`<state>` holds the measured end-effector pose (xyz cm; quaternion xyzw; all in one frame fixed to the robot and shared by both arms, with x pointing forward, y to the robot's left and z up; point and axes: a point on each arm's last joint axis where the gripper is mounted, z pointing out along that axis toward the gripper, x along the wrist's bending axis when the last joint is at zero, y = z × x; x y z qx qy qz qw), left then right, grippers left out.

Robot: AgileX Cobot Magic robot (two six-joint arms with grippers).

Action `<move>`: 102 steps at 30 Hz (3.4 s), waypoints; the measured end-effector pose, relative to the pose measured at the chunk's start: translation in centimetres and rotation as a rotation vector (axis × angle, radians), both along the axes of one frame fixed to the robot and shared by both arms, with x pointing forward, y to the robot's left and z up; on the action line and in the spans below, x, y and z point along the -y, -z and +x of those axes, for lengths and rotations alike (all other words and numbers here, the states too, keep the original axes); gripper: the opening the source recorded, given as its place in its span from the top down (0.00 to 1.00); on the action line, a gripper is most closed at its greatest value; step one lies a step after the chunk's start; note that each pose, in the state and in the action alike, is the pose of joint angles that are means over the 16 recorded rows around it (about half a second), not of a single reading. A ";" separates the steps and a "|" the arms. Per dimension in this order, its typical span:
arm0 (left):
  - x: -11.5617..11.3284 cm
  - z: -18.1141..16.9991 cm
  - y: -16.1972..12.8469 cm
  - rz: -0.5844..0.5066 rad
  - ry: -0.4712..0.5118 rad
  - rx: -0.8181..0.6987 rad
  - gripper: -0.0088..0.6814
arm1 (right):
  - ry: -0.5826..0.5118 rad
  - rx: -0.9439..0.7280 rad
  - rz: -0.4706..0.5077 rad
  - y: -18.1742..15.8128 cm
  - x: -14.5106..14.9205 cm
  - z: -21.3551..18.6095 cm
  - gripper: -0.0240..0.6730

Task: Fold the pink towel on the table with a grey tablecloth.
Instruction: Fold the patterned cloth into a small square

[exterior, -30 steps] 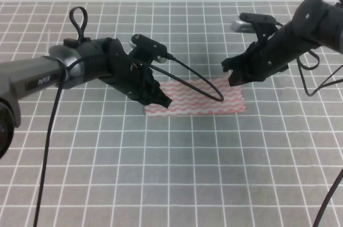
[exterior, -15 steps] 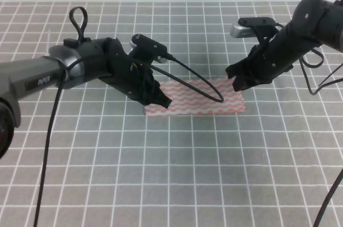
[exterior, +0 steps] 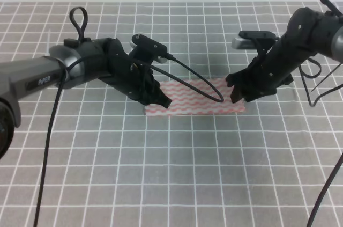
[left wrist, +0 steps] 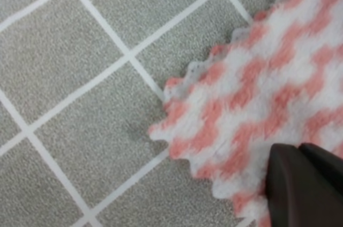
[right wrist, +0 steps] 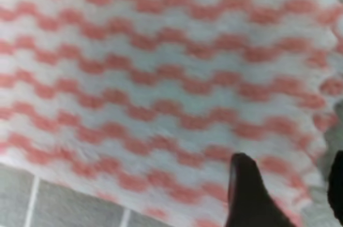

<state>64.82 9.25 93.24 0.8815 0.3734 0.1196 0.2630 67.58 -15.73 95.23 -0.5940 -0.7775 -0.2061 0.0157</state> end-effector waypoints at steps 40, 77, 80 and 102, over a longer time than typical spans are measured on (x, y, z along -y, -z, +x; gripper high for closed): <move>0.0 0.0 0.0 0.004 0.008 0.010 0.99 | -0.033 0.060 0.160 -2.5 -1.3 0.1 0.98; -0.8 0.4 -3.7 -0.055 -0.049 0.100 0.78 | -0.143 0.076 0.258 -3.3 -3.4 -0.3 0.98; -1.6 0.5 -5.0 -0.078 -0.086 0.125 0.74 | -0.151 0.075 0.260 -3.3 -3.7 -0.4 0.98; -5.6 0.2 -12.5 -0.191 -0.226 0.269 0.71 | -0.205 0.126 0.340 -3.8 -7.7 -1.5 0.98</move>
